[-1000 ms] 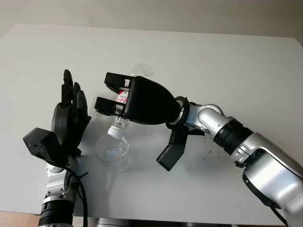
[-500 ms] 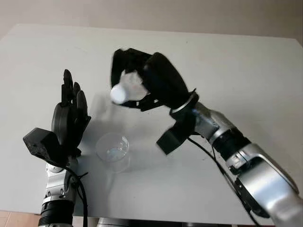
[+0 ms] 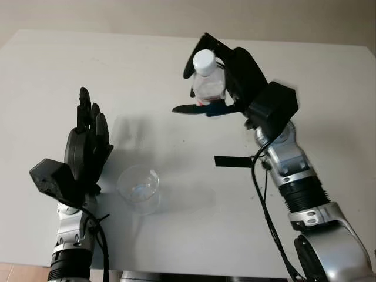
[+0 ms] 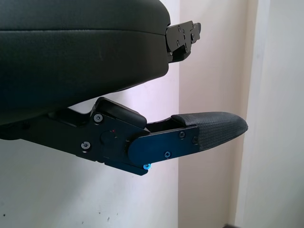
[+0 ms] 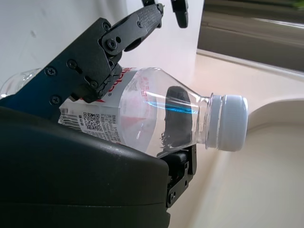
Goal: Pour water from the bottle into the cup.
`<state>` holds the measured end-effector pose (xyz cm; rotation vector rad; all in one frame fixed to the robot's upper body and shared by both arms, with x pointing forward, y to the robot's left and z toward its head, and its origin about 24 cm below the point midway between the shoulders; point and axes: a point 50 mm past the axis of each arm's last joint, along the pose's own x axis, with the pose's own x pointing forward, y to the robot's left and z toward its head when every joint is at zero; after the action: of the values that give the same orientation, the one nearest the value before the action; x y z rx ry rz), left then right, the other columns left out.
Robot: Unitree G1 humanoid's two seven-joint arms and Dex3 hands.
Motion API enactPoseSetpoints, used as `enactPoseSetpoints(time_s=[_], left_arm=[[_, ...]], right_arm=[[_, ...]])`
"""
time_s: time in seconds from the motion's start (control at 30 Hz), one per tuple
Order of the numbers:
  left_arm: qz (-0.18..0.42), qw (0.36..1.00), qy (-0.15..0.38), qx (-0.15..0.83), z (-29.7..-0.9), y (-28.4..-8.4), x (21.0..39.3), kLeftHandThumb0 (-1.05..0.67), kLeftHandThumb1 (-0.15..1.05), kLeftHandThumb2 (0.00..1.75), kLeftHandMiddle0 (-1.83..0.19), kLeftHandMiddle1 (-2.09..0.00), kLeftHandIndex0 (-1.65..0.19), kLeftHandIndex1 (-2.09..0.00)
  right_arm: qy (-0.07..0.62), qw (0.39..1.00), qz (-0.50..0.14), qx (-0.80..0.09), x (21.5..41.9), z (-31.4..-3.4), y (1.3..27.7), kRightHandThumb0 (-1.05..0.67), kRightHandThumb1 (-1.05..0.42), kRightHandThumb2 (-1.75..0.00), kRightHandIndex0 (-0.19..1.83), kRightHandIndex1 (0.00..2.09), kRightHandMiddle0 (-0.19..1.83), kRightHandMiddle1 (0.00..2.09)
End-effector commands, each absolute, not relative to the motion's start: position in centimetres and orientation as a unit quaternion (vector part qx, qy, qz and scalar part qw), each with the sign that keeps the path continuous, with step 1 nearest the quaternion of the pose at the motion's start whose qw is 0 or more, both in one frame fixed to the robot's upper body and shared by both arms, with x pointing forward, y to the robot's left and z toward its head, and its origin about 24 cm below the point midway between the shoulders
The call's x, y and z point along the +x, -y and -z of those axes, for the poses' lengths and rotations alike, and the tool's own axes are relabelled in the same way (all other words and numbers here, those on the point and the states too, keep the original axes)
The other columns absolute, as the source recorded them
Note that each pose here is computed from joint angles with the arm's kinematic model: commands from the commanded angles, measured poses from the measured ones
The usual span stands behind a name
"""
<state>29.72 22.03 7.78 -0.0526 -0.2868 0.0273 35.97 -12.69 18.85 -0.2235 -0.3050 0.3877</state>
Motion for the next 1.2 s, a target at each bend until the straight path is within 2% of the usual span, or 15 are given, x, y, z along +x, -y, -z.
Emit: enactPoseSetpoints(time_s=[0.0, 0.13, 0.33, 0.5, 0.6, 1.17], left_arm=[[-0.011, 0.990, 0.139, -0.019, -7.7, -22.0, 29.6, -0.77, 1.05, 0.63, 0.19, -0.02, 0.19, 0.00], [-0.010, 0.991, 0.134, -0.020, -7.7, -21.8, 29.7, -0.78, 1.05, 0.63, 0.19, -0.02, 0.19, 0.00], [-0.006, 0.991, 0.134, -0.019, -7.8, -21.7, 29.7, -0.78, 1.05, 0.64, 0.19, 0.00, 0.19, 0.00], [-0.004, 0.991, 0.136, -0.016, -7.9, -21.9, 29.6, -0.78, 1.05, 0.64, 0.19, 0.00, 0.19, 0.00], [-0.004, 0.990, 0.138, -0.018, -7.9, -22.1, 29.5, -0.77, 1.05, 0.64, 0.19, 0.00, 0.19, 0.00], [-0.006, 0.990, 0.136, -0.018, -8.0, -22.4, 29.2, -0.76, 1.05, 0.64, 0.19, -0.01, 0.19, 0.00]], right_arm=[[0.145, 0.967, -0.189, -0.092, 35.6, -19.6, 13.2, -0.20, -1.05, -0.24, 1.17, 2.09, 0.96, 2.09], [0.092, 0.978, -0.181, -0.047, 35.5, -19.6, 14.4, -0.20, -1.05, -0.27, 1.17, 2.09, 0.89, 2.09], [0.043, 0.985, -0.166, 0.005, 35.2, -19.2, 15.6, -0.20, -1.05, -0.30, 1.30, 2.09, 0.71, 2.09], [0.032, 0.988, -0.151, 0.029, 34.8, -17.8, 16.1, -0.22, -1.05, -0.31, 1.47, 2.09, 0.74, 2.09], [0.036, 0.988, -0.148, 0.034, 34.3, -17.1, 16.2, -0.21, -1.05, -0.32, 1.51, 2.09, 0.77, 2.09], [0.028, 0.989, -0.145, 0.013, 32.5, -14.6, 16.5, -0.25, -1.05, -0.28, 1.26, 2.09, 0.85, 2.09]])
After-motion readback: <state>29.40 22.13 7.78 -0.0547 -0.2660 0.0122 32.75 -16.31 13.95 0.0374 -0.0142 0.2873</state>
